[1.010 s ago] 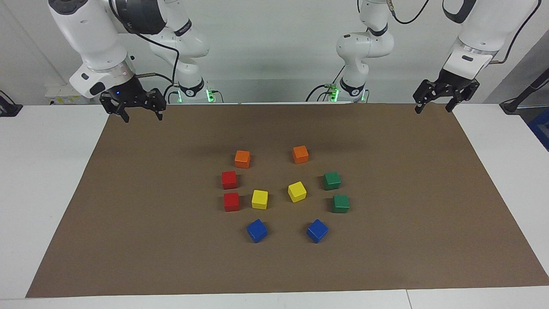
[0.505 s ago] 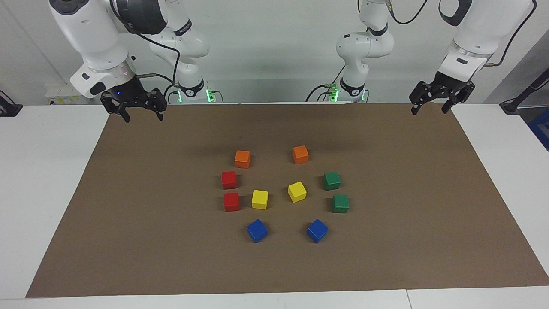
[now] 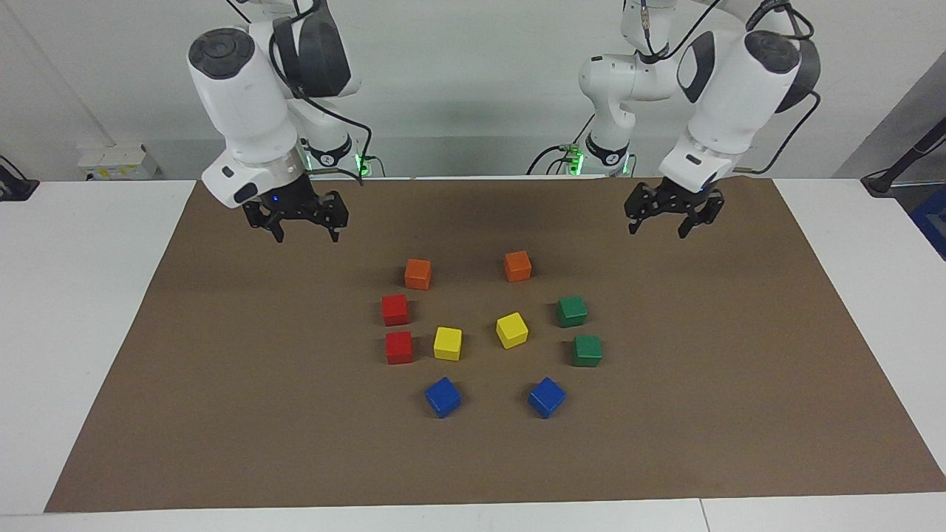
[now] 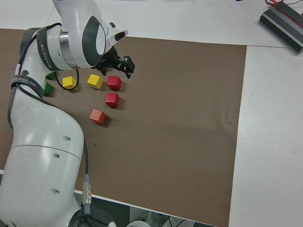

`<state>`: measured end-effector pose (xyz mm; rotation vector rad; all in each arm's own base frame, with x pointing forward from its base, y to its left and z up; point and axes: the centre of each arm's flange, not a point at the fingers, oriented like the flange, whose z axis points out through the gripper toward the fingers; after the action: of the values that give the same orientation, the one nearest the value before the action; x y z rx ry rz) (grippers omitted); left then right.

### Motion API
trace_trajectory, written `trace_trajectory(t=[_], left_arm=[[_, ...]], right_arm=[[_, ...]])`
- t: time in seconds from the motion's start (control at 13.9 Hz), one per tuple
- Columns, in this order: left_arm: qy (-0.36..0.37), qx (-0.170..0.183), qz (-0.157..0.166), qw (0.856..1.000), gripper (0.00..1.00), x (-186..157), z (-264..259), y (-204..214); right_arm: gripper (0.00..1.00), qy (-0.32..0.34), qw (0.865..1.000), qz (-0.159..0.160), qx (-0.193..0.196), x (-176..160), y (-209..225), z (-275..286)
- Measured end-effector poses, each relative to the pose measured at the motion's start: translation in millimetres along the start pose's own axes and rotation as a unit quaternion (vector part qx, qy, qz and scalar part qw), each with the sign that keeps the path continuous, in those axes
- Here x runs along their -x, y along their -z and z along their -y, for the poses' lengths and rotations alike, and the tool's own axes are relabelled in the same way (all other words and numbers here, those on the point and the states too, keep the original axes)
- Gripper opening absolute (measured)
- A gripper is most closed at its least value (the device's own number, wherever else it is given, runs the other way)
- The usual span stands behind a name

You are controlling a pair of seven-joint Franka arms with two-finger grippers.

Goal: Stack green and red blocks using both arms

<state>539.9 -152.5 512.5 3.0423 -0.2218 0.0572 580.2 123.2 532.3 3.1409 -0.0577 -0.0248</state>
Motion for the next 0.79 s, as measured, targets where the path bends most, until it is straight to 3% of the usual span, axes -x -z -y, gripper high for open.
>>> trace_trajectory(t=[0.29,0.79], left_arm=[[-0.02,0.001,0.016,1.0,1.0,-23.8,-47.5,-100.4],[0.001,-0.002,0.034,0.999,1.0,-29.3,-74.3,-175.9]], right_arm=[[1.0,0.005,1.0,-0.016,-0.008,-16.8,-44.0,50.9],[1.0,0.018,0.999,-0.03,-0.015,-21.1,-86.1,69.0]])
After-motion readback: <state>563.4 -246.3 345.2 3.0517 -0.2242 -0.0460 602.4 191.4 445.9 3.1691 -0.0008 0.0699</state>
